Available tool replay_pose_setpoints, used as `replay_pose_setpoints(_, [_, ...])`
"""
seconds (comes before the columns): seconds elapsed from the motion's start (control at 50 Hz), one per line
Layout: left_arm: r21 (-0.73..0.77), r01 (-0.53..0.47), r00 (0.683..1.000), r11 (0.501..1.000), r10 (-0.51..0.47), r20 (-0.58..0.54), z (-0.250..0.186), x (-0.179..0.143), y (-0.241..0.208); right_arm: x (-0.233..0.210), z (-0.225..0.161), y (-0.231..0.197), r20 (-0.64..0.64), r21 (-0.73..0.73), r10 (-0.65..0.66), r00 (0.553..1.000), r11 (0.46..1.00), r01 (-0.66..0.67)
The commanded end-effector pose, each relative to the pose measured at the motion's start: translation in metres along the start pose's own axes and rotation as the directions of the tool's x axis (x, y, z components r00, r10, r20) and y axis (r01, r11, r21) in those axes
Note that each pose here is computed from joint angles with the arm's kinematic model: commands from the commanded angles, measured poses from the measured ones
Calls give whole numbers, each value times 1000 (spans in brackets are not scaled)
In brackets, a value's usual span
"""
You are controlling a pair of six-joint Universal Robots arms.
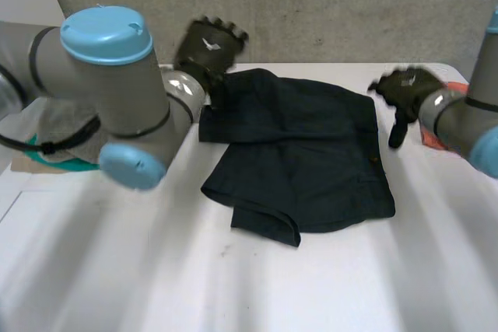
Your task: Fold the laundry.
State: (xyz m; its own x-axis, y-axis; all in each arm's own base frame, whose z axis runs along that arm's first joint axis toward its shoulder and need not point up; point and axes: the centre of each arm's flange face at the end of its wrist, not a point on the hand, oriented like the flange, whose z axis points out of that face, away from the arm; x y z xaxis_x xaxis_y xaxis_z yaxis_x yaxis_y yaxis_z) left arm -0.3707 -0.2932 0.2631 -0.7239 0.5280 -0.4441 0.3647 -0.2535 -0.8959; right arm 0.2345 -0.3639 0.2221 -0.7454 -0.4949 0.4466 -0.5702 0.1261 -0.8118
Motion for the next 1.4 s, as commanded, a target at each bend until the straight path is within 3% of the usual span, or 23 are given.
replay_pose_setpoints(0.02, [-40,122,958,992,-128,-255,-57,72,-15,-35,-41,34,144,-153,35,989,988,-13])
replay_pose_setpoints(0.12, [-107,148,934,983,-175,-312,-69,123,-1,-58,-50,56,181,-190,66,981,981,-31])
replay_pose_setpoints(0.2, [-147,128,956,981,-162,-246,-59,145,17,-67,-49,68,164,-175,81,983,983,-52])
replay_pose_setpoints(0.32, [-212,104,977,972,-139,-161,-46,165,39,-73,-45,76,129,-138,88,988,988,-70])
replay_pose_setpoints(0.48, [-336,35,978,941,-101,-180,-50,172,49,-76,-37,78,91,-68,82,992,995,-76])
replay_pose_setpoints(0.6, [-364,-11,992,932,-36,-124,-34,157,63,-80,-34,77,90,-43,69,994,997,-65])
replay_pose_setpoints(0.68, [-424,-121,993,898,102,-66,-25,135,80,-85,-36,77,101,-42,63,993,997,-59])
replay_pose_setpoints(0.74, [-496,-170,962,852,251,102,-11,85,89,-89,-38,76,115,-40,54,992,998,-50])
replay_pose_setpoints(0.84, [-478,-162,925,864,301,231,3,36,86,-94,-40,77,129,-38,34,991,999,-29])
replay_pose_setpoints(0.98, [-389,-230,934,892,315,170,-3,35,77,-93,-40,79,122,-33,10,993,999,-6])
replay_pose_setpoints(1.18, [-305,-215,961,928,256,103,-38,37,47,-88,-40,80,93,-2,-21,995,1000,21])
replay_pose_setpoints(1.26, [-277,-203,975,939,219,29,-58,40,41,-87,-39,80,89,13,-29,996,1000,28])
replay_pose_setpoints(1.4, [-281,-243,969,929,218,-116,-84,50,55,-87,-38,82,89,15,-29,996,1000,27])
